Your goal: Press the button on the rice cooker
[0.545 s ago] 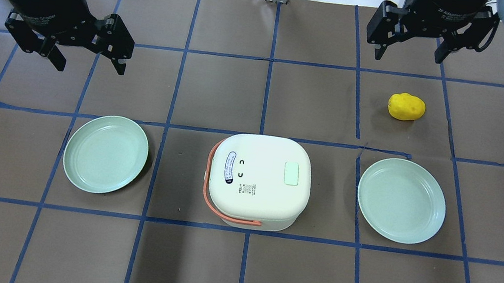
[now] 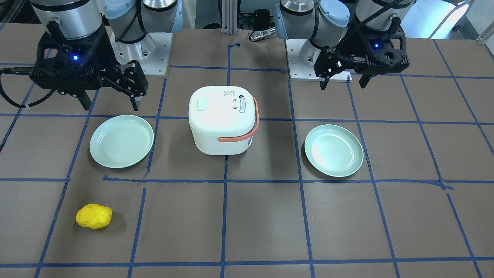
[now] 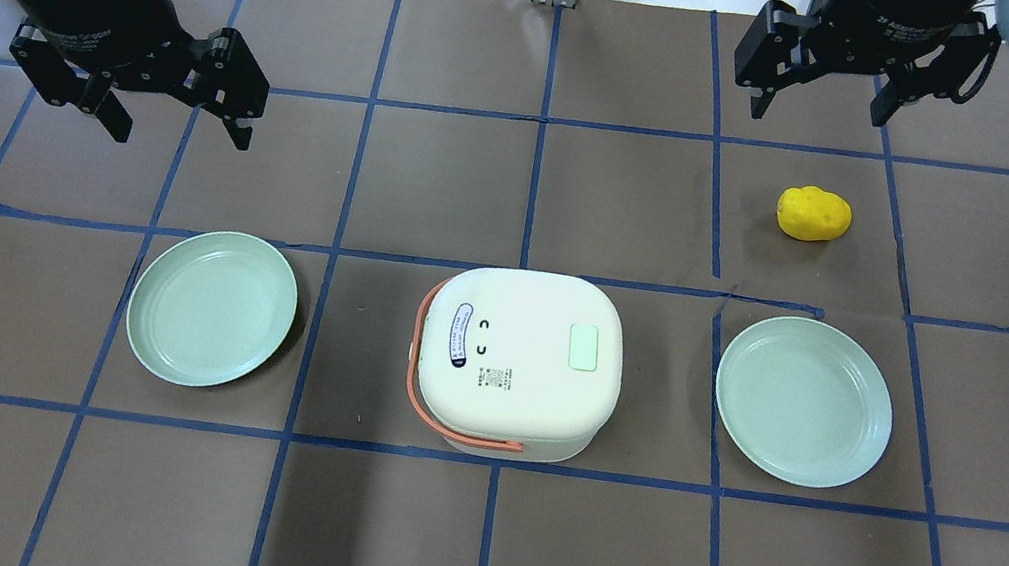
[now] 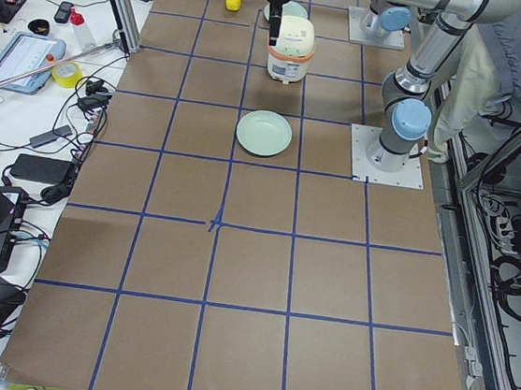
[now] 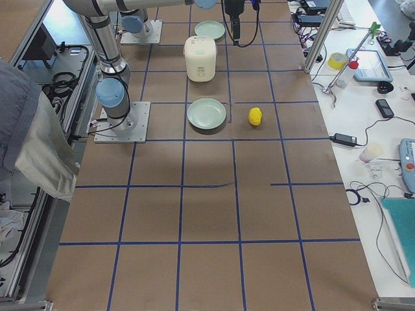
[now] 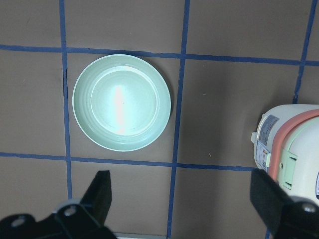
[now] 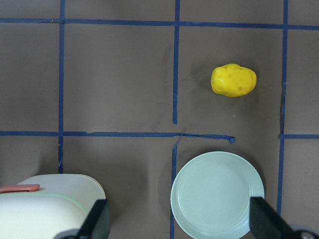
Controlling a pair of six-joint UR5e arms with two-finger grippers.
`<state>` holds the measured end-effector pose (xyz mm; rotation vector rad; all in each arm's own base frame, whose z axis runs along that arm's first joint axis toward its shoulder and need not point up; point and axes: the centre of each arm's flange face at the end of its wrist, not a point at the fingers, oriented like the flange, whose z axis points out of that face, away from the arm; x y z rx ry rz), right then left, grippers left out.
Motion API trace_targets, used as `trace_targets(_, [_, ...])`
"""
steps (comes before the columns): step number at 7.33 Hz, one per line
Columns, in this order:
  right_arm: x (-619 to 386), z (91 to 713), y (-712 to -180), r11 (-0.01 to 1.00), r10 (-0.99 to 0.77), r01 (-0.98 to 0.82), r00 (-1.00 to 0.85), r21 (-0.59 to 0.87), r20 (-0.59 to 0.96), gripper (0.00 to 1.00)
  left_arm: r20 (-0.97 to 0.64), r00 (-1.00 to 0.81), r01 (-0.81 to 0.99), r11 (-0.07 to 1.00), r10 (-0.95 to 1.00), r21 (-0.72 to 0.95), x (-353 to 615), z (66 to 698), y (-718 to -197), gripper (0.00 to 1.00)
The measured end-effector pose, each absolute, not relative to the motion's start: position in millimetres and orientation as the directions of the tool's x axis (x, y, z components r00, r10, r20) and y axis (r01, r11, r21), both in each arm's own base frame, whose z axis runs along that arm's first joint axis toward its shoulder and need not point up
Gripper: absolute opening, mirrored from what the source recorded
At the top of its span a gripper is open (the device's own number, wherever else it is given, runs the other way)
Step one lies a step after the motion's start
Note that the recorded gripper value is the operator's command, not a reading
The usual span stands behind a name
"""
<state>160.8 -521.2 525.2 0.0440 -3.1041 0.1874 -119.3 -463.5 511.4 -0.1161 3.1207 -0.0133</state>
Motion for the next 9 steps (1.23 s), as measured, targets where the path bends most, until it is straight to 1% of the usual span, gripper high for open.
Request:
trace_targets(1, [161.4, 524.7, -520.6, 0.993, -0.025, -0.029, -0.999, -0.118, 0.033, 0.92, -0.018, -0.997, -0.074, 0.997, -0.074, -0.009, -119.3, 511.4, -463.5, 1.00])
trace_targets(3, [162.1, 523.2, -519.8, 0.993, -0.025, -0.028, -0.999, -0.113, 0.032, 0.86, -0.018, -0.997, -0.074, 0.997, -0.074, -0.009, -119.3, 511.3, -463.5, 1.00])
trace_targets(4, [162.2, 522.6, -519.5, 0.993, -0.025, -0.028, -0.999, -0.111, 0.031, 0.63, -0.018, -0.997, -0.074, 0.997, -0.074, -0.009, -119.3, 511.4, -463.5, 1.00])
trace_targets(5, [162.5, 522.3, -519.0, 0.994, -0.025, -0.028, -0.999, -0.109, 0.031, 0.31, -0.018, -0.997, -0.074, 0.997, -0.074, -0.009, -119.3, 511.4, -463.5, 1.00])
trace_targets(6, [163.2, 521.5, -517.8, 0.994, -0.026, -0.029, -0.999, -0.105, 0.030, 0.07, -0.018, -0.997, -0.074, 0.997, -0.074, -0.009, -119.3, 511.4, -463.5, 1.00])
trace_targets(9, [176.2, 507.4, -498.3, 1.000, -0.006, -0.005, -0.999, -0.028, -0.036, 0.03, -0.018, -0.997, -0.075, 0.997, -0.075, -0.009, -119.4, 511.4, -463.5, 1.00])
